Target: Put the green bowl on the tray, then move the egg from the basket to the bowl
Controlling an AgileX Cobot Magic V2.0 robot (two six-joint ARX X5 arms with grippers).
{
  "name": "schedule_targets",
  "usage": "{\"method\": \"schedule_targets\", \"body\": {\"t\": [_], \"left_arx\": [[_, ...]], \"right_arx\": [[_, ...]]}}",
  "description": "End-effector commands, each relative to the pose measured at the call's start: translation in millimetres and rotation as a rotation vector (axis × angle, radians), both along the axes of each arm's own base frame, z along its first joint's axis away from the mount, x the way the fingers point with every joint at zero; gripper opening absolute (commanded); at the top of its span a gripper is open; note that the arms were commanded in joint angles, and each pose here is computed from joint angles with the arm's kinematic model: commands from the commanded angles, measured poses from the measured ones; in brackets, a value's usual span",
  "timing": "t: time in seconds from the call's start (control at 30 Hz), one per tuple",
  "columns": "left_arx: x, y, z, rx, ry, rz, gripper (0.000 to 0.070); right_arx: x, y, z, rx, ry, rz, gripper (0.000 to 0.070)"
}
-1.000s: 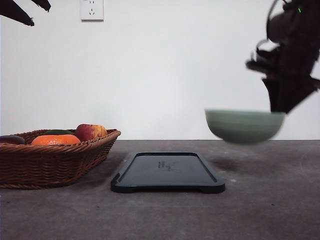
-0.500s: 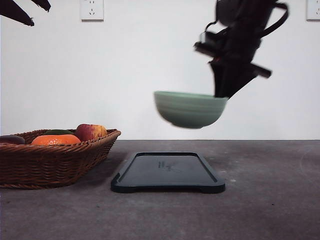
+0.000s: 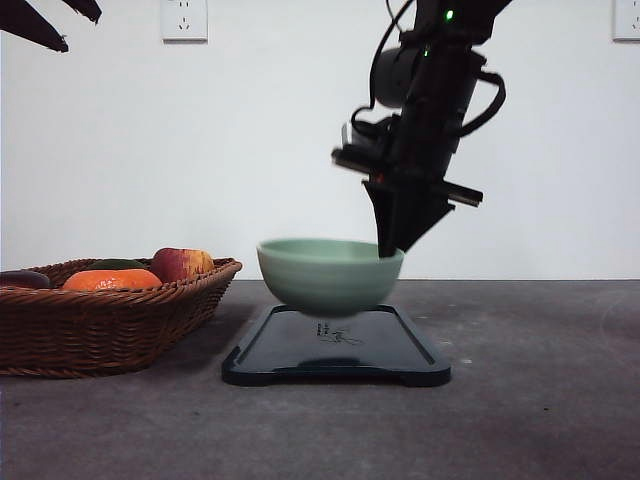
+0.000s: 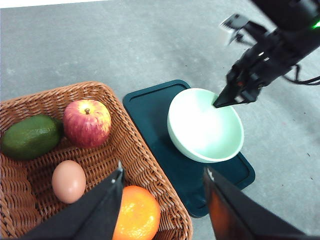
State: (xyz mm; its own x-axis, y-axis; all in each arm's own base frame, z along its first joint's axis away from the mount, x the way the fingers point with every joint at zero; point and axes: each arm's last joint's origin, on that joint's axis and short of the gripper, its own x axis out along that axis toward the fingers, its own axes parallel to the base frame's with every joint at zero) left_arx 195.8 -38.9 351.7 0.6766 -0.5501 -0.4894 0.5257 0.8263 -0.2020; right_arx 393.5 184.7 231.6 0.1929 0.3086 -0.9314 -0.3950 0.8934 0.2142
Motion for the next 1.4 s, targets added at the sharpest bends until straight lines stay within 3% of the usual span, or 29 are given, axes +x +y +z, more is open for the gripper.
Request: {"method": "schedule_targets", "body": {"t": [0.0,0.27,0.3,0.4,0.5,0.77,1.0,1.37], "left_arx": [[1,-1,7,-0.008,-0.024,-0.008,0.0310],[1,-1,7,-0.007,-0.024,-0.009,0.0310],[1,-1,7,-0.007,-0.023,-0.009,0.0310],[1,-1,7,-0.008,-0.023,-0.008,0.0310],[1,-1,7,-0.007,-0.023,-0.009,0.0310],[0,-1,6,-0.004,-0.007,-0.009,0.0310],[-1,-1,3,0.002,0.019,-0.011,0.0310],[-3,0,1,0.006,0.053,-0.011,0.0310]], "right_arx": [[5,4,-3,0.001,-0.014,0.010,0.0000],[8,9,-21,-0.011,0.033,0.020,0.0016],[7,10,-22,-0.013,0.037,0.022,0.0035],[6,14,-20,-0.010,0.025,0.031,0.0184],[6,14,-11,-0.003,0.009,0.029,0.0255],[-7,8,44,0.047,-0.116,0.025,0.0256],[-25,-1,87,0.140,-0.331,0.021,0.0247],[-94,-36,58,0.211,-0.498,0.013,0.0246]]}}
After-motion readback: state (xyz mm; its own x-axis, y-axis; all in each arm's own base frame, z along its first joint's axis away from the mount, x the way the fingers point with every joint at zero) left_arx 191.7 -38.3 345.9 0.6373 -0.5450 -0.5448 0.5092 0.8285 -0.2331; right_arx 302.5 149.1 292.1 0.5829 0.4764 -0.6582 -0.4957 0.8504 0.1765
